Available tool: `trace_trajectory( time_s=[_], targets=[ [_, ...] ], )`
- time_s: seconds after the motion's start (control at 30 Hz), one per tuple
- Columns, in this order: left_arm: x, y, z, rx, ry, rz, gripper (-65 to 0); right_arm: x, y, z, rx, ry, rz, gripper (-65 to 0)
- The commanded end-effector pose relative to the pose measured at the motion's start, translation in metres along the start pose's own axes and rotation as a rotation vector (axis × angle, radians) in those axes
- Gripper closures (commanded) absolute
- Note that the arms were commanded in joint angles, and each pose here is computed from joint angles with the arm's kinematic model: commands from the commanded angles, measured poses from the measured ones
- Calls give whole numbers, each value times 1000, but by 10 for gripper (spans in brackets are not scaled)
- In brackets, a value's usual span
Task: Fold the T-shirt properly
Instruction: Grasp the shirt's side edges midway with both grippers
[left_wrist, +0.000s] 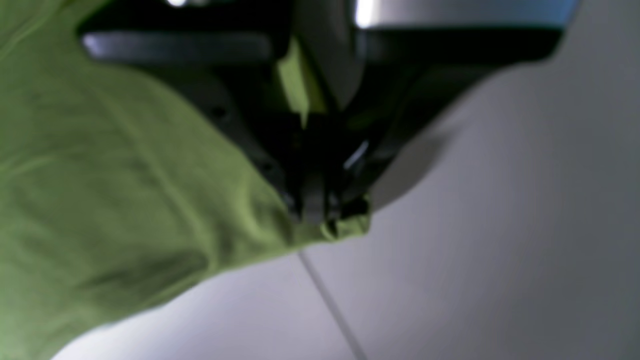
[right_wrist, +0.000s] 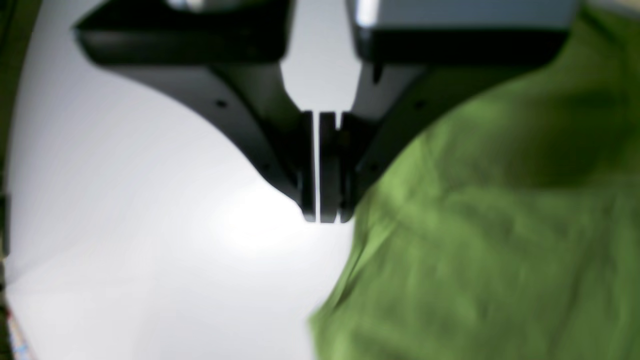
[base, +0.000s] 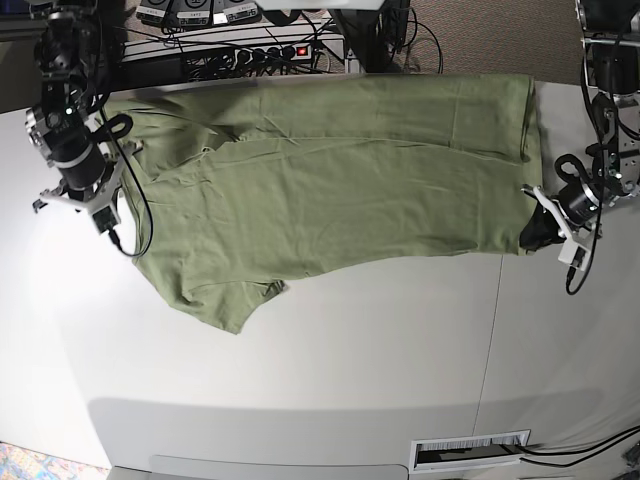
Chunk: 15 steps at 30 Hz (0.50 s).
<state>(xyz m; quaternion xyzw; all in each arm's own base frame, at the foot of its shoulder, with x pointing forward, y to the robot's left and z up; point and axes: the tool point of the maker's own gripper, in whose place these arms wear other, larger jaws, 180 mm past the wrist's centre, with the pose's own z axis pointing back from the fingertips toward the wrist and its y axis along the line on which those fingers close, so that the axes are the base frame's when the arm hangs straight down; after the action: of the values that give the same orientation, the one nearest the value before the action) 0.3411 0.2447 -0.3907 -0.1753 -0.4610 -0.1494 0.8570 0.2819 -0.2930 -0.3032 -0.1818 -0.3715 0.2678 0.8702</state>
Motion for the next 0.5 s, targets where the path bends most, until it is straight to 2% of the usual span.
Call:
trace_trajectory(
  time_s=[0.0, 0.17, 0.27, 0.33, 0.47],
  targets=[
    [28, 5, 4, -1, -69, -15, 0, 14, -14, 0, -37, -48, -5, -25],
    [37, -9, 4, -52, -54, 20, 0, 27, -29, -24, -57, -91, -114, -41],
    [42, -20, 6, -91, -63, 55, 0, 36, -37, -37, -54, -117, -183, -136],
    [44, -29, 7, -119, -62, 73, 0, 41, -44, -46, -52, -129, -226, -174],
    [41, -45, 11, -161, -42, 69, 0, 52, -57, -64, -49, -159, -301, -175]
  ],
)
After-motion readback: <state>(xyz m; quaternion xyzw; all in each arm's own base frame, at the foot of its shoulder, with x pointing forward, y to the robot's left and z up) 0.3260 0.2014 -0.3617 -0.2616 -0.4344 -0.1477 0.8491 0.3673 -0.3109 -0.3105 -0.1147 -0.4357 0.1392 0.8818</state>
